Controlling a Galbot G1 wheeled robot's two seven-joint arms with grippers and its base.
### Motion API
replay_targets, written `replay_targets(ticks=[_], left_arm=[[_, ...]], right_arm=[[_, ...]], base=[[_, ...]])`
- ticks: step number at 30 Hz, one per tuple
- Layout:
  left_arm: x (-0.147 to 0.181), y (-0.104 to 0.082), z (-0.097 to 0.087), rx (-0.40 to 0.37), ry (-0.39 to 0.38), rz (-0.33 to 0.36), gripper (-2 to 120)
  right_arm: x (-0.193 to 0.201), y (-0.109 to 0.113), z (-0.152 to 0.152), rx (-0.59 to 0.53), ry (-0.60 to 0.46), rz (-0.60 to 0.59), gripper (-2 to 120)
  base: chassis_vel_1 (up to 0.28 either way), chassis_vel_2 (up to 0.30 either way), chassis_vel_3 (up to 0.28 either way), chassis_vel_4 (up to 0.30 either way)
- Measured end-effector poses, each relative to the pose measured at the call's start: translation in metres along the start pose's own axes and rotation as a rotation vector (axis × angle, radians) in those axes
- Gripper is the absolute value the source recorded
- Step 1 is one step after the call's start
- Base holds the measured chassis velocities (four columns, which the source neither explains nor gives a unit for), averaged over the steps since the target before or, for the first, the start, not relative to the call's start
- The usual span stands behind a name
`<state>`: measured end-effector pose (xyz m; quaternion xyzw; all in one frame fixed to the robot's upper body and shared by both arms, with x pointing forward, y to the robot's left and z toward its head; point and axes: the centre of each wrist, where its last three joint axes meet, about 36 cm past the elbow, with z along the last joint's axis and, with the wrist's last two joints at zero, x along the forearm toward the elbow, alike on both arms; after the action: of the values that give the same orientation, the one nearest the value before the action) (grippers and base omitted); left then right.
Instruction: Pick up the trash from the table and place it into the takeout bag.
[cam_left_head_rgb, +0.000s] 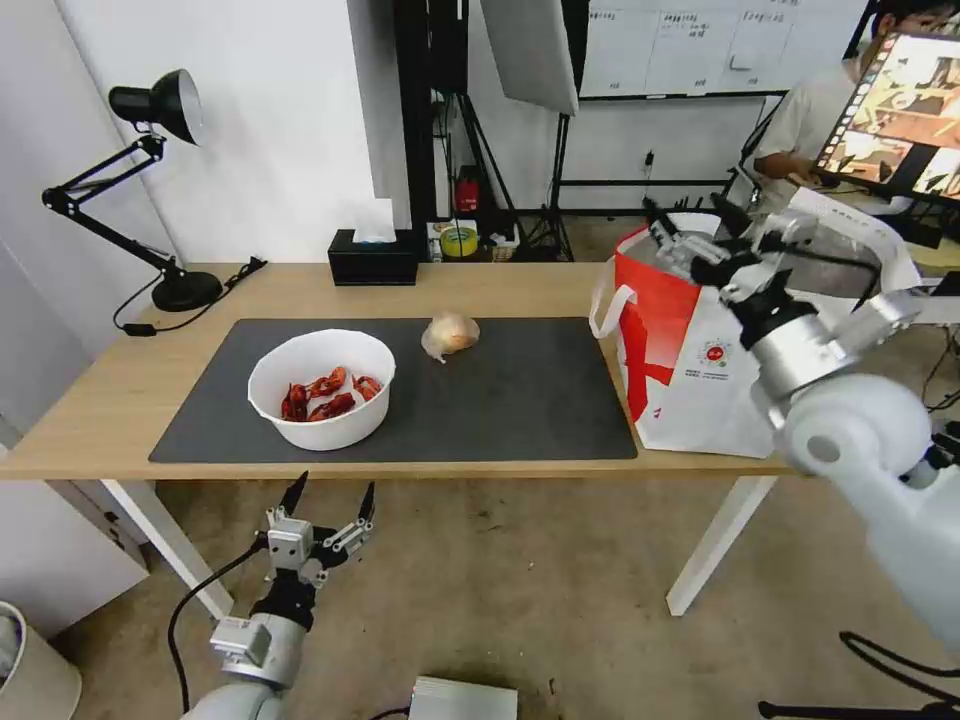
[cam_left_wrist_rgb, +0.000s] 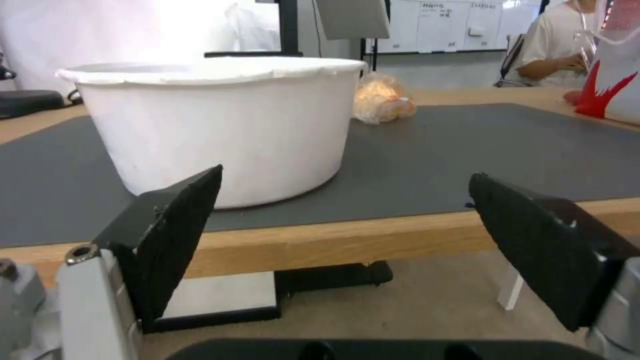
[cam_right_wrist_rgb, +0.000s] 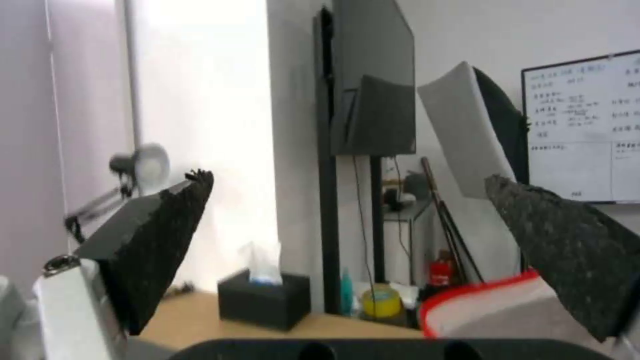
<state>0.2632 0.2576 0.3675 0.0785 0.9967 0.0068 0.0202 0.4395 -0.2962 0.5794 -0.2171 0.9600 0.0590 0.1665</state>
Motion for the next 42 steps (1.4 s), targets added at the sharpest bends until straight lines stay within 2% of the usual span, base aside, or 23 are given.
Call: replay_targets(ticks=[6, 12, 13, 15, 17, 19, 20, 21, 28, 30, 36, 42], left_arm=[[0.002, 0.002, 0.0, -0.005, 0.003, -0.004, 100], [0.001, 0.003, 0.001, -0.005, 0.005, -0.002, 100], [0.001, 0.003, 0.001, -0.005, 0.005, -0.002, 100], [0.0, 0.004, 0.0, -0.007, 0.019, -0.005, 100], [0.0, 0.004, 0.0, -0.007, 0.019, -0.005, 100], [-0.003, 0.007, 0.004, -0.015, 0.036, -0.02, 100], [-0.003, 0.007, 0.004, -0.015, 0.036, -0.02, 100], [-0.004, 0.008, 0.006, -0.016, 0.04, -0.025, 100], [-0.004, 0.008, 0.007, -0.008, 0.041, -0.041, 100], [-0.004, 0.008, 0.007, -0.003, 0.041, -0.049, 100], [-0.003, 0.01, 0.007, 0.017, 0.04, -0.049, 100], [-0.002, 0.013, 0.007, 0.014, 0.042, -0.039, 100]], right_arm=[[0.025, 0.017, 0.026, 0.046, 0.023, -0.005, 100], [0.074, 0.04, 0.075, 0.07, 0.06, 0.052, 100], [0.074, 0.04, 0.075, 0.07, 0.06, 0.052, 100], [0.095, 0.048, 0.095, 0.083, 0.08, 0.107, 100], [0.095, 0.048, 0.095, 0.083, 0.08, 0.107, 100], [0.127, 0.06, 0.124, 0.111, 0.106, 0.194, 100], [0.127, 0.06, 0.124, 0.111, 0.106, 0.194, 100], [0.147, 0.077, 0.142, 0.104, 0.138, 0.245, 100], [0.164, 0.108, 0.159, 0.087, 0.181, 0.26, 100], [0.173, 0.128, 0.169, 0.068, 0.203, 0.267, 100], [0.182, 0.148, 0.177, 0.061, 0.223, 0.275, 100], [0.187, 0.157, 0.18, 0.062, 0.229, 0.282, 100]], base=[[0.0, 0.0, 0.0, 0.0], [0.0, 0.0, 0.0, 0.0], [0.0, 0.0, 0.0, 0.0], [0.0, 0.0, 0.0, 0.0], [0.0, 0.0, 0.0, 0.0], [0.0, 0.0, 0.0, 0.0], [0.0, 0.0, 0.0, 0.0], [0.0, 0.0, 0.0, 0.0], [0.0, 0.0, 0.0, 0.0], [0.0, 0.0, 0.0, 0.0], [0.0, 0.0, 0.0, 0.0], [0.0, 0.0, 0.0, 0.0]])
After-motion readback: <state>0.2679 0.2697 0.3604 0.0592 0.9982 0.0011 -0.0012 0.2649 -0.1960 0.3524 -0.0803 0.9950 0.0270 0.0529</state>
